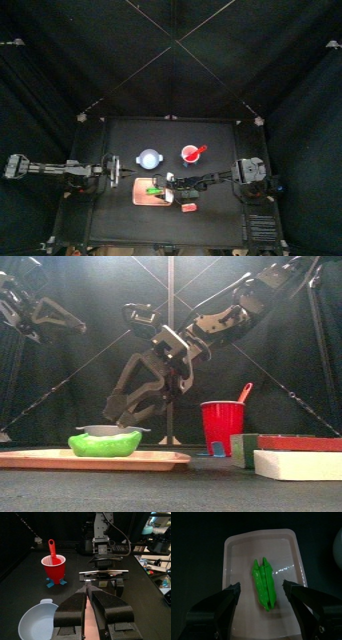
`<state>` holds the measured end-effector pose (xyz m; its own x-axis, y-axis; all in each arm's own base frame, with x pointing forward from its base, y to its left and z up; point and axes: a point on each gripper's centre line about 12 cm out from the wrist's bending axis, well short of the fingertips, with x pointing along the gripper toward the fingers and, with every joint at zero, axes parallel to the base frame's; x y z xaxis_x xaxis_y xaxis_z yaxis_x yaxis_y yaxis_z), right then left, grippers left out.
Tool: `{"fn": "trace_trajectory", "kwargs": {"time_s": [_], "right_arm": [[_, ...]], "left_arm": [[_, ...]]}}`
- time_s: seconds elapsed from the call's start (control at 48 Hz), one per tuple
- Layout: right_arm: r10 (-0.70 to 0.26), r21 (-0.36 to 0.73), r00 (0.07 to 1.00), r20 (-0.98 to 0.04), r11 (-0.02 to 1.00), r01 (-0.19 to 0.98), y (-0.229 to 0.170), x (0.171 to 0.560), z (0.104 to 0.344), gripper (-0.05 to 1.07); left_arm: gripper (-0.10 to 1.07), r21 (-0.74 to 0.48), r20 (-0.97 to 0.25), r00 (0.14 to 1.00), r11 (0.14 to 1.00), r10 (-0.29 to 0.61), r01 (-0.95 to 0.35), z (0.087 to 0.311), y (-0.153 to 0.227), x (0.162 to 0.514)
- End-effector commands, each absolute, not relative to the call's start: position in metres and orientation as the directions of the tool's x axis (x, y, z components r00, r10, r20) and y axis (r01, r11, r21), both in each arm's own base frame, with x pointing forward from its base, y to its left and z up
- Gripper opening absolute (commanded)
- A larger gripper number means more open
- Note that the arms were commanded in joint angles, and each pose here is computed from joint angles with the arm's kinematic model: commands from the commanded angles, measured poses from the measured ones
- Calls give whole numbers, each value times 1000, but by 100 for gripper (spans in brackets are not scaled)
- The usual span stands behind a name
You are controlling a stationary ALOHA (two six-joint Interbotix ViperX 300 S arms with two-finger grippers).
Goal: Grab peas
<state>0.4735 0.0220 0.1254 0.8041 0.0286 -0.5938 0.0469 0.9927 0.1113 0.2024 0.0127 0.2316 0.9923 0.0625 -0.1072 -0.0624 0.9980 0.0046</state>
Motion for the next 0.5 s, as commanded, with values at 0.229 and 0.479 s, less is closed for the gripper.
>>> {"fn": "trace_trajectory", "kwargs": {"time_s": [0.229, 0.479], "right_arm": [[30, 116, 846, -533, 992, 38, 22, 474, 157, 98], [27, 117, 865, -500, 992, 37, 19, 465, 178, 98]], "left_arm": [[55, 6, -93, 993, 998, 66, -65, 236, 13, 204], [55, 6, -95, 993, 998, 70, -70, 236, 14, 204]]}}
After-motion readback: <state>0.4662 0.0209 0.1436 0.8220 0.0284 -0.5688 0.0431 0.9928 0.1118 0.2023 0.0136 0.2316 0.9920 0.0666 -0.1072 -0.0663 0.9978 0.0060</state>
